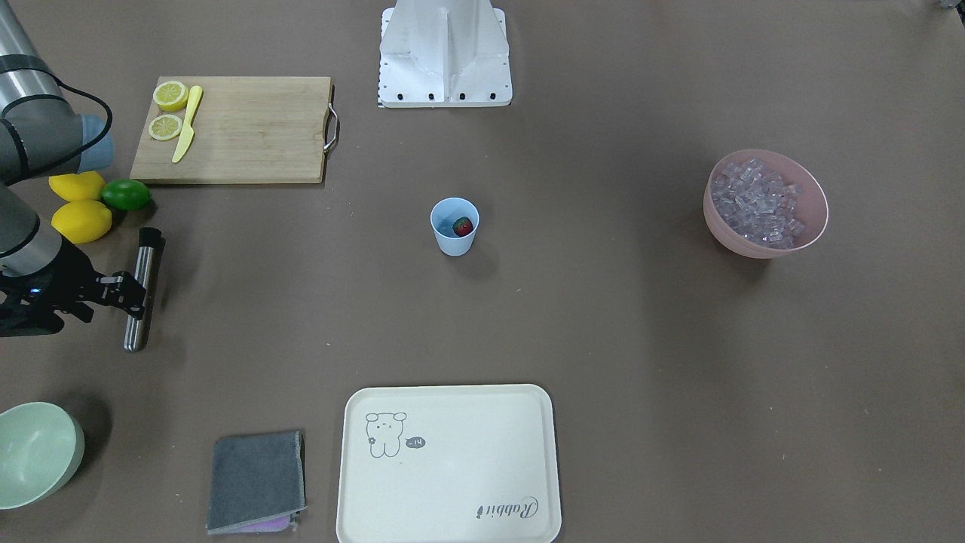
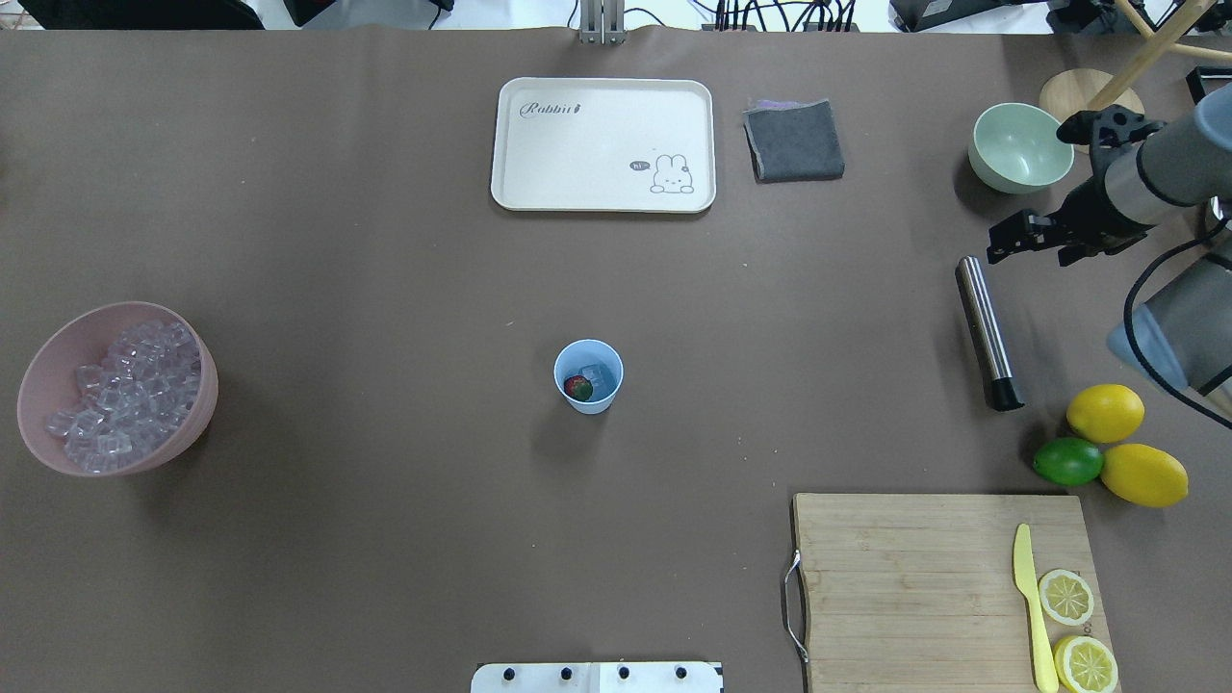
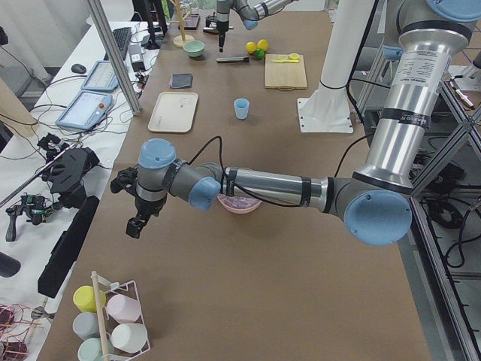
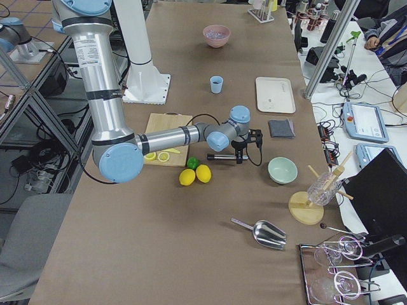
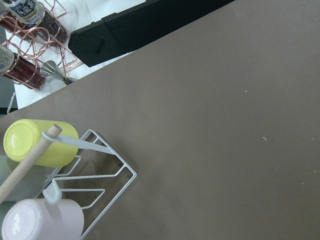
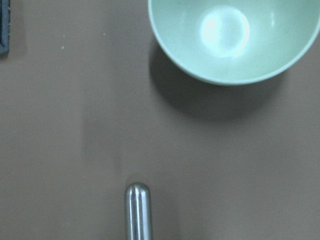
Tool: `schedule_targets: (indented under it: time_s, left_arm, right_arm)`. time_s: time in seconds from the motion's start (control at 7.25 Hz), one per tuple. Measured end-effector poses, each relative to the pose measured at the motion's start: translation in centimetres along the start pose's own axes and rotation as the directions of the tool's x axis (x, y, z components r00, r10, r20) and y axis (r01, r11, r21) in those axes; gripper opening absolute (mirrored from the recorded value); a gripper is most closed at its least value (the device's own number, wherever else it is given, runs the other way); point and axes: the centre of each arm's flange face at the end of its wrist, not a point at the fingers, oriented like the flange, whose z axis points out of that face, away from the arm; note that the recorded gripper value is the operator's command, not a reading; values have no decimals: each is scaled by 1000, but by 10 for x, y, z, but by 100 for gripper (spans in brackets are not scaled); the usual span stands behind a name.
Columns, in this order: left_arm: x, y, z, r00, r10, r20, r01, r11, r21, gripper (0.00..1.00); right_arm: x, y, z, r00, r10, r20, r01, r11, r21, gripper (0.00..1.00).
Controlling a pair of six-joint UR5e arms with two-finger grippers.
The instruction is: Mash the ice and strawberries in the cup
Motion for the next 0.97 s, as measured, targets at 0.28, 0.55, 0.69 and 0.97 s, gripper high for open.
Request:
schedule_targets:
  time_s: [0.28,0.55,0.69,0.97]
  left_arm:
    - [13,-19,2,1000,10,-13,-10,1000,-10,98]
    - [23,-49,-10,1000,-19,-19,17,998,-59,98]
    - [27,-61,-16,999,-36,-17,35,996,-83,98]
    - [32,-76,-24,993,-117,-5,115,988,-102,98]
  right_arm:
    - [39,-22,-54,1000,22,-2,-22,1000,6,100]
    - [86,-37,-100,998,47,-37,-46,999,26,100]
    - [103,-40,-120,997,63,-52,-61,997,44,100]
    - [117,-42,-136,993,81,-86,-75,995,72,100]
